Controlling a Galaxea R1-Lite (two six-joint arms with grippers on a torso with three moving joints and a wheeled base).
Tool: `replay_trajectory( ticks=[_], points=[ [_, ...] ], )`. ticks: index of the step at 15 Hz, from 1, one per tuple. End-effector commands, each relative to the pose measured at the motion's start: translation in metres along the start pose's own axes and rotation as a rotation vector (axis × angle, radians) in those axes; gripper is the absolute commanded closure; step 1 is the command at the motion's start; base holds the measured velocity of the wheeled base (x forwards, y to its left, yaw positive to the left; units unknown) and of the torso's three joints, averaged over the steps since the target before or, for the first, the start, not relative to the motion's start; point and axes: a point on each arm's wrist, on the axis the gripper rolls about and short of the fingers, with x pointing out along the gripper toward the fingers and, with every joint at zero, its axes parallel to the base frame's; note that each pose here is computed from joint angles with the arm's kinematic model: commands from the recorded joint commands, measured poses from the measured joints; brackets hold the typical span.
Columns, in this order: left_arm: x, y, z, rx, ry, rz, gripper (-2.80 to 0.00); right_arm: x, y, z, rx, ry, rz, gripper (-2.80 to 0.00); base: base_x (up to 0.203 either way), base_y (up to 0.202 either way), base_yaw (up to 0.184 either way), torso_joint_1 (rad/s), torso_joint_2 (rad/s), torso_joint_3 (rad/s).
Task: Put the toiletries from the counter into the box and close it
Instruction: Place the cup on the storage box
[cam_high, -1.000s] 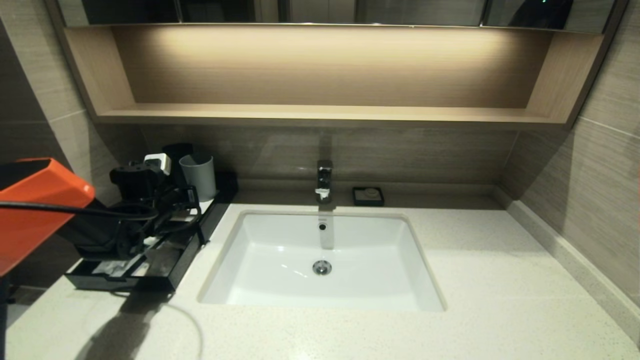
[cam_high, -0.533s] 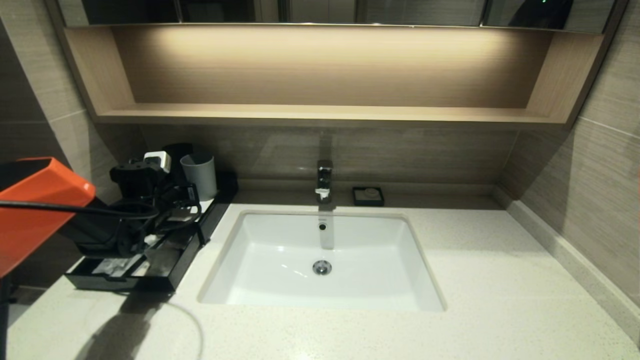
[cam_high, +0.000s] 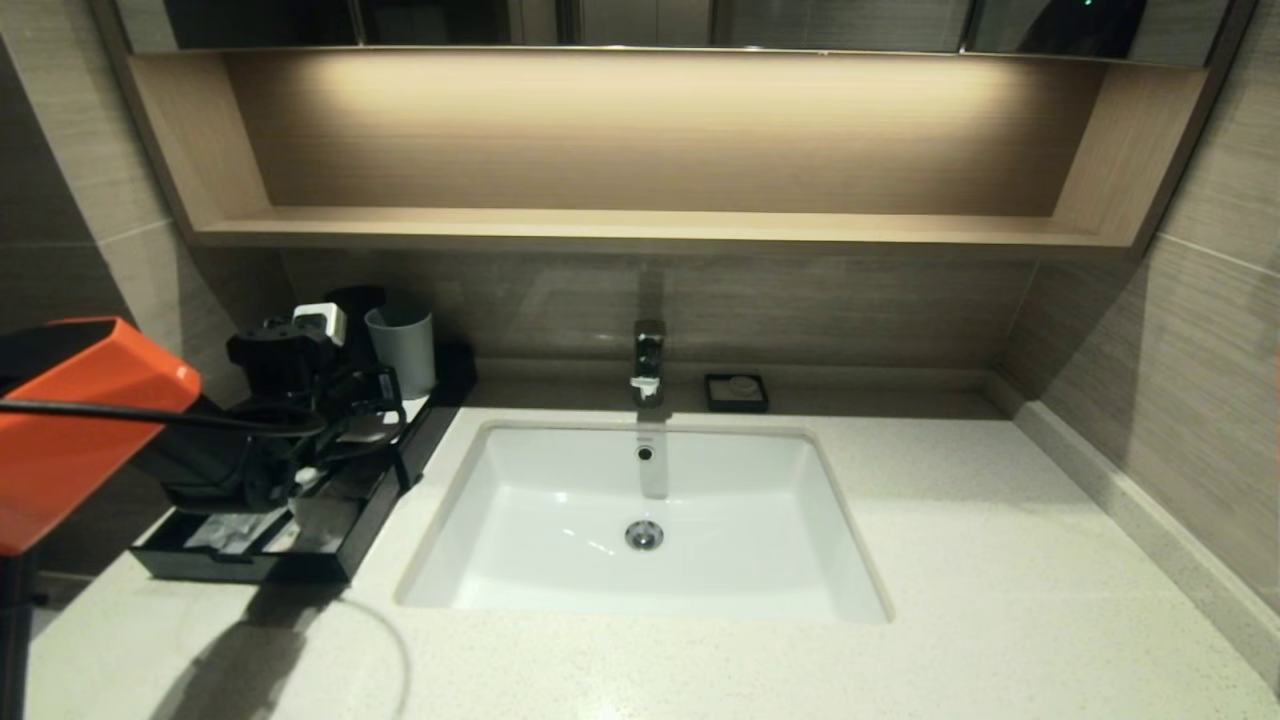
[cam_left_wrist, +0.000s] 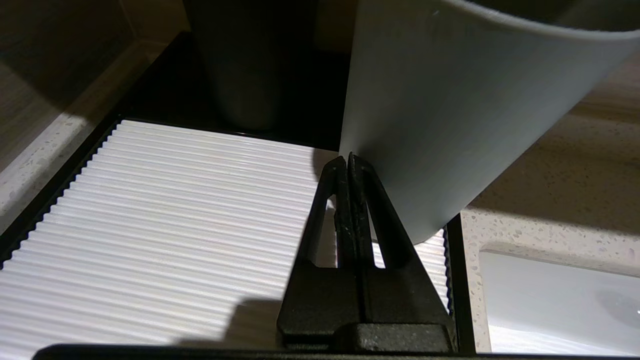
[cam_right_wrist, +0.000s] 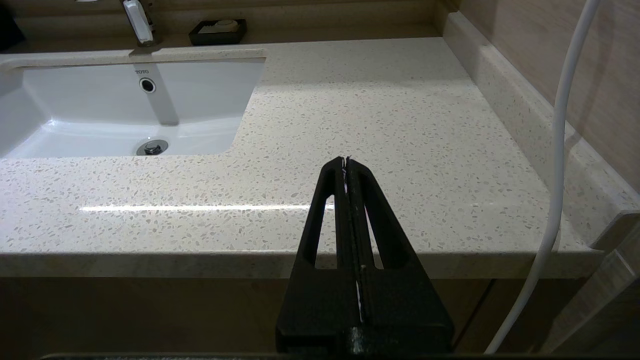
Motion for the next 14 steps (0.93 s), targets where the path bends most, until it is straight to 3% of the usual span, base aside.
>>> replay_trajectory(
  ticks=[1, 14],
  points=[
    [0.0048, 0.0001, -0.0028, -0.001, -0.002, 0.001, 0.00, 0.0001, 0.0000, 0.0003, 0.000, 0.001, 0.000, 0.00, 0.000, 0.000, 0.000, 0.000, 0.00, 0.000],
    [0.0104, 0.0054, 0.0007, -0.006, -0.024, 0.013, 0.00, 0.0001, 0.0000, 0.0002, 0.000, 0.001, 0.001, 0.00, 0.000, 0.000, 0.000, 0.000, 0.00, 0.000]
  ],
)
